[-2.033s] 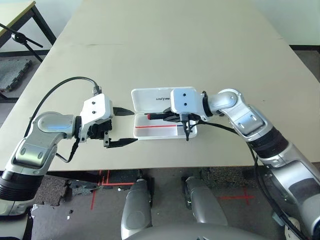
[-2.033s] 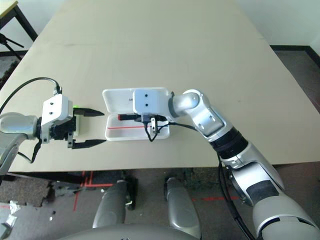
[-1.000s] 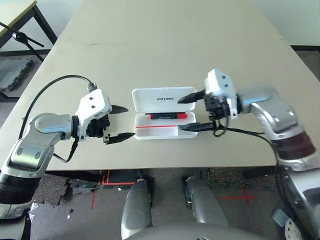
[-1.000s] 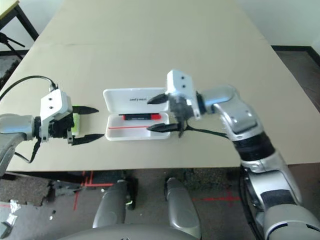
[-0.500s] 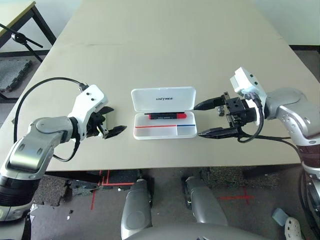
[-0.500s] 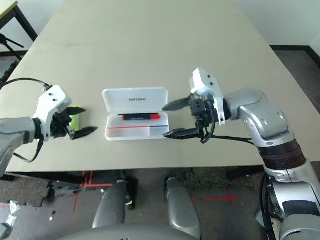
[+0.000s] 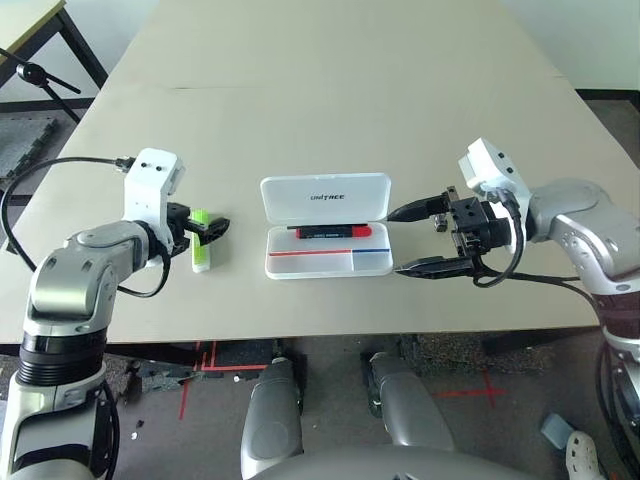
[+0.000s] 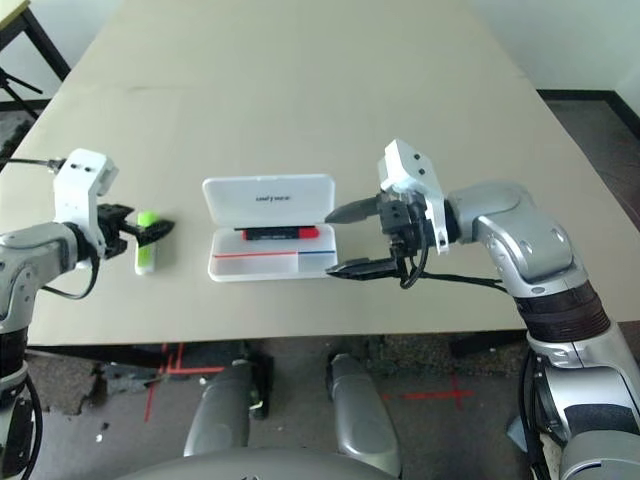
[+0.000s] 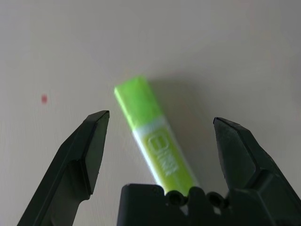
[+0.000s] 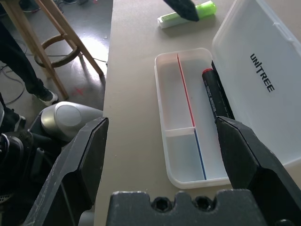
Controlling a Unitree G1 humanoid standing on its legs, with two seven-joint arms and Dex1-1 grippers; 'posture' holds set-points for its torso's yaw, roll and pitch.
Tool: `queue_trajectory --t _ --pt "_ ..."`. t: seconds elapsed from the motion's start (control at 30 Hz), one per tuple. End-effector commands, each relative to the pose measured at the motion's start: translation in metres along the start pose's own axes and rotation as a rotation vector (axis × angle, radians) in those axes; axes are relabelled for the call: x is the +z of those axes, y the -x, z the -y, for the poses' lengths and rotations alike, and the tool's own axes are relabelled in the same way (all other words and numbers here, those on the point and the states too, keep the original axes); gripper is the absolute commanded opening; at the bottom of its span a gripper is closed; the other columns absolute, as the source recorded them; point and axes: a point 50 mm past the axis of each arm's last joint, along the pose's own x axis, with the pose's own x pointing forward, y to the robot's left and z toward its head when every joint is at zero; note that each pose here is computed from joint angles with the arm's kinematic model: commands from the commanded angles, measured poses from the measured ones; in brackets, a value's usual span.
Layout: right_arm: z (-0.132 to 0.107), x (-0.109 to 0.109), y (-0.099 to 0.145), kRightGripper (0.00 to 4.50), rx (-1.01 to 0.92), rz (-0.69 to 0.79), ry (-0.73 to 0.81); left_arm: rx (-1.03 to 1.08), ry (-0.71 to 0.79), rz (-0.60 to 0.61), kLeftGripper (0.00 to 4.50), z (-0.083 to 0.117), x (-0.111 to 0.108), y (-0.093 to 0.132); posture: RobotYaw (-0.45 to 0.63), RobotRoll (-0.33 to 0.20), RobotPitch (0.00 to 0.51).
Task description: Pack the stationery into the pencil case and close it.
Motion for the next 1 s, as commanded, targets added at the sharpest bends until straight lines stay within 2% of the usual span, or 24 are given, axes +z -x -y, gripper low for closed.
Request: queue_trajectory --t 0.03,0.37,0.47,0.7,0.73,0.87,1.0 --pt "-0.002 -0.002 -0.002 4.49 0.012 -0.012 0.009 0.052 0.026 -0.046 4.5 -0.002 -0.009 0.001 0.01 0.0 0.183" --pt "0.0 -0.003 -0.003 4.49 0.012 -0.02 0.02 0.08 0.056 -0.108 4.5 0.0 -0.023 -0.003 0.01 0.0 0.177" --pt "0.001 -0.003 -0.003 4.5 0.012 -0.021 0.023 0.073 0.056 -0.11 3.85 0.0 -0.024 -0.003 0.02 0.0 0.174" --pt "0.002 -0.004 -0.004 4.5 0.01 -0.024 0.027 0.066 0.008 -0.102 1.21 -0.009 -0.022 0.002 0.02 0.0 0.174" --pt "0.002 -0.004 -0.004 4.5 0.01 -0.024 0.027 0.065 0.001 -0.103 1.07 -0.011 -0.022 0.003 0.02 0.0 0.174" --pt "0.001 -0.005 -0.006 4.5 0.012 -0.02 0.025 0.059 -0.054 -0.104 1.08 -0.018 -0.022 0.008 0.02 0.0 0.173" --pt "0.001 -0.006 -0.006 4.5 0.009 -0.023 0.024 -0.005 -0.193 -0.044 1.08 -0.018 -0.014 0.016 0.02 0.0 0.175"
